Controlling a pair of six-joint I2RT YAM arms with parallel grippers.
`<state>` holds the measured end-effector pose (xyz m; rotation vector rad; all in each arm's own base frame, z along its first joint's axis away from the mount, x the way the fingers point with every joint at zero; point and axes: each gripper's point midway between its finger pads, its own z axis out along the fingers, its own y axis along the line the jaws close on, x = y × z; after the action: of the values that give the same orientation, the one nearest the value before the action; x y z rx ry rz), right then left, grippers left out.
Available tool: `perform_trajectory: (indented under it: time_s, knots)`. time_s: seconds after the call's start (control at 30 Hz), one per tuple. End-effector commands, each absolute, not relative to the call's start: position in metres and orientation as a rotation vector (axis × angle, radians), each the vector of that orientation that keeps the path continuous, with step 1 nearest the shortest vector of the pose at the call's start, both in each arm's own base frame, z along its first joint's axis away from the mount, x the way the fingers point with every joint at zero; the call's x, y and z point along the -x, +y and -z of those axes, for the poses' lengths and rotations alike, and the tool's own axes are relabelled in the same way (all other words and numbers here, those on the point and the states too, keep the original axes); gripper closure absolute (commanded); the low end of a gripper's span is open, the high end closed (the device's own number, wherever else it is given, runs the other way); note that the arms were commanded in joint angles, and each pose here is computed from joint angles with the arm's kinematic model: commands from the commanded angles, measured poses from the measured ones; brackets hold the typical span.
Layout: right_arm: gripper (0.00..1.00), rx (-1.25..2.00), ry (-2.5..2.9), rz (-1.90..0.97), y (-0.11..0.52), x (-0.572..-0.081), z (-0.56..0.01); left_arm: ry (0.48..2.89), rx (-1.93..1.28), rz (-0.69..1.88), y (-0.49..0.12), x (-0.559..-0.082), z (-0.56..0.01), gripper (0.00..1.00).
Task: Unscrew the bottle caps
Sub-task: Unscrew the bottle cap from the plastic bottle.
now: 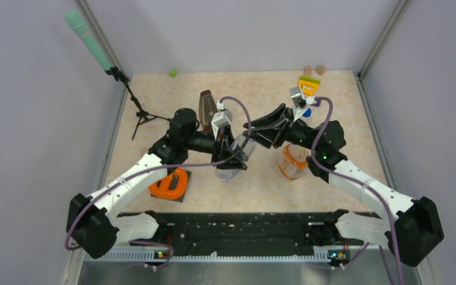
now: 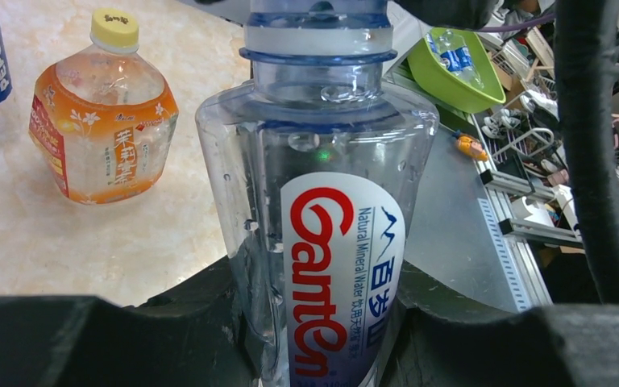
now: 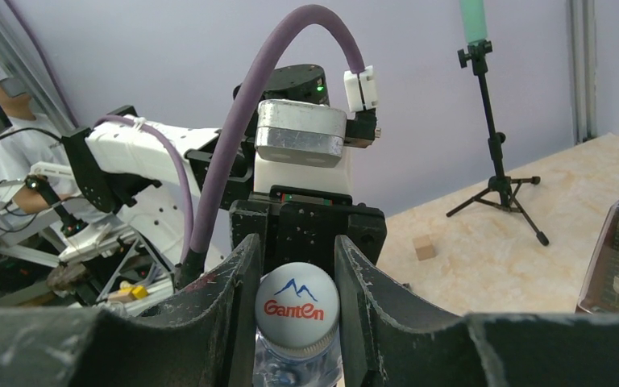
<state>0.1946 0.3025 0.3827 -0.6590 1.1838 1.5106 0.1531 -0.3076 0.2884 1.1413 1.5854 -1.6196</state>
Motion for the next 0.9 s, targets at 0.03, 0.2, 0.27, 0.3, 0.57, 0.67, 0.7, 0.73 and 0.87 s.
perform_trajectory:
  time_s: [0.03, 0.2, 0.27, 0.3, 0.57, 0.67, 0.7, 0.73, 0.87]
  knots:
    - [1.0, 0.67, 1.144, -1.49, 0.299, -0.19, -0.391, 1.516, -1.148, 1.588, -0.308, -0.158, -0.3, 1.0]
    - [1.0, 0.695, 1.133, -1.533, 0.301, -0.184, -0.393, 1.515, -1.169, 1.605, -0.307, -0.154, -0.3, 1.0]
    - [1.0, 0.703, 1.127, -1.557, 0.302, -0.182, -0.393, 1.502, -1.18, 1.614, -0.306, -0.153, -0.301, 1.0]
    - [1.0, 0.707, 1.123, -1.573, 0.303, -0.181, -0.393, 1.499, -1.187, 1.619, -0.307, -0.152, -0.301, 1.0]
    - [1.0, 0.725, 1.127, -1.619, 0.305, -0.18, -0.39, 1.486, -1.218, 1.631, -0.305, -0.148, -0.3, 1.0]
    - [1.0, 0.678, 1.126, -1.591, 0.301, -0.185, -0.391, 1.49, -1.228, 1.63, -0.304, -0.146, -0.298, 1.0]
    - [1.0, 0.673, 1.127, -1.586, 0.3, -0.186, -0.39, 1.492, -1.228, 1.631, -0.304, -0.146, -0.298, 1.0]
    - [1.0, 0.672, 1.124, -1.584, 0.299, -0.186, -0.391, 1.489, -1.233, 1.636, -0.303, -0.144, -0.298, 1.0]
    - [1.0, 0.692, 1.111, -1.603, 0.3, -0.182, -0.391, 1.49, -1.239, 1.655, -0.304, -0.144, -0.298, 1.0]
